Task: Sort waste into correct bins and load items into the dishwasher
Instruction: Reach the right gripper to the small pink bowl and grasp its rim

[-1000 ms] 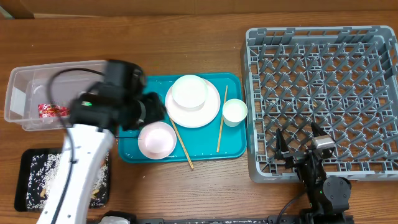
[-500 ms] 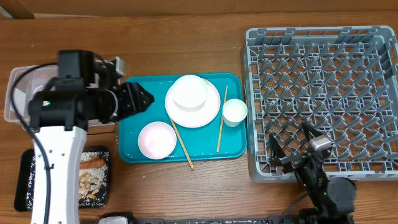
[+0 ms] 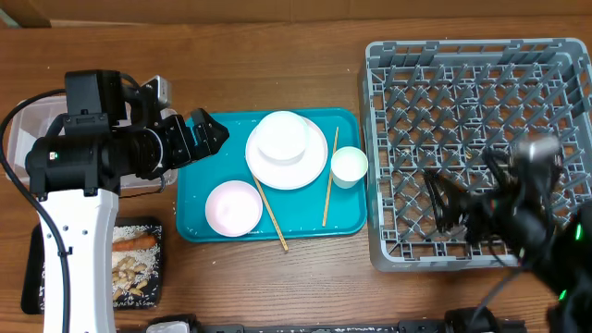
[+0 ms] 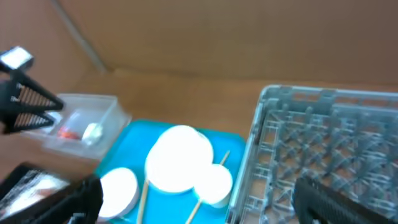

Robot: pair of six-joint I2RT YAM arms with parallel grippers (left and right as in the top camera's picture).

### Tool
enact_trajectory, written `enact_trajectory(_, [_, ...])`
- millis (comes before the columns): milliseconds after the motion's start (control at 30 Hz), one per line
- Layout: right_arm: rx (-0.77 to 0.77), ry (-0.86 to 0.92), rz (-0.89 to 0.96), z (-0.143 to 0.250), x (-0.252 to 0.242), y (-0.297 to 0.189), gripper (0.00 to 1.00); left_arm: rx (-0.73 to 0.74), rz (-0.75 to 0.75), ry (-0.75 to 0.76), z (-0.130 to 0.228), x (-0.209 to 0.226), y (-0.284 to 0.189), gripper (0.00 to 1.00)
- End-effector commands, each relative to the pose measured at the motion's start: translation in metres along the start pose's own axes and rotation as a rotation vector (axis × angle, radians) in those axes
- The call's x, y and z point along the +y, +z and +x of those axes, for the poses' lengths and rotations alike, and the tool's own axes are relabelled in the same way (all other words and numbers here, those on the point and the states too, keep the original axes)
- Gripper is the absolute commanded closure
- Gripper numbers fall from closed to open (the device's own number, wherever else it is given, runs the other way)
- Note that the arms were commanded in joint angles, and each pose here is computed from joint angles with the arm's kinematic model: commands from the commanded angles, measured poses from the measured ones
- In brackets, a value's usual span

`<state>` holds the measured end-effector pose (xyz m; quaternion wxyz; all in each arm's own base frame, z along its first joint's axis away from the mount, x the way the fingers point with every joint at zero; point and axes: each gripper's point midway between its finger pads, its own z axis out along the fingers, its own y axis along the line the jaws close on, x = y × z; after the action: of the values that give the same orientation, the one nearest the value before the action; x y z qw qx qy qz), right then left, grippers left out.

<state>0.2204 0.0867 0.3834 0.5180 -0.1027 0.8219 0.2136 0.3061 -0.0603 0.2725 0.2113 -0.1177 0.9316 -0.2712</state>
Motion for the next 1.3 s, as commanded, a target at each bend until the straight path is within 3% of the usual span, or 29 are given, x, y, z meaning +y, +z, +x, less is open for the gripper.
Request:
enact_trajectory(0, [0.052,0.024,-0.091,-0.017,0.016,0.006,0.0,-0.022,0.011,0.026,-0.004,-0.006,-0.006,0.0])
enact_trajectory(167, [0.199,0.139,-0.301,-0.001,0.041,0.025,0.0,-0.055,-0.064,0.027,-0.011,0.007,-0.006,0.0])
enact_trajectory(267, [0.353,0.226,-0.251,0.025,0.027,0.05,0.0,-0.088,-0.107,-0.046,-0.018,0.018,-0.009,0.01])
enact_trajectory(367, [0.485,0.234,-0.151,0.052,0.01,0.073,0.0,-0.097,-0.112,-0.102,-0.021,0.025,-0.011,0.34])
enact_trajectory(433, [0.557,0.226,-0.084,0.067,-0.001,0.087,0.0,-0.069,-0.121,-0.115,-0.015,0.028,-0.01,0.46])
enact_trajectory(500, [0.609,0.231,-0.057,0.077,-0.006,0.096,0.0,-0.006,-0.174,-0.144,0.001,0.038,-0.008,0.51])
enact_trajectory(700, [0.684,0.271,-0.172,0.089,0.016,0.109,0.0,0.166,-0.555,-0.158,0.052,0.109,-0.017,0.5])
enact_trajectory(833, [0.725,0.199,-0.108,0.103,0.031,0.12,0.01,0.176,-0.648,-0.177,0.058,0.133,-0.018,0.44])
enact_trajectory(933, [0.753,0.158,-0.103,0.114,0.053,0.131,0.01,0.132,-0.616,-0.201,0.047,0.136,-0.019,0.44])
enact_trajectory(1100, [0.784,0.097,-0.119,0.136,0.094,0.159,0.0,0.073,-0.256,-0.024,0.016,0.083,-0.01,0.42])
enact_trajectory(1200, [0.812,0.055,-0.147,0.156,0.119,0.176,0.0,-0.004,-0.189,0.001,-0.005,0.068,-0.02,0.38])
enact_trajectory(1267, [0.835,0.016,-0.18,0.172,0.138,0.188,0.0,-0.046,-0.189,0.012,-0.015,0.067,-0.026,0.21])
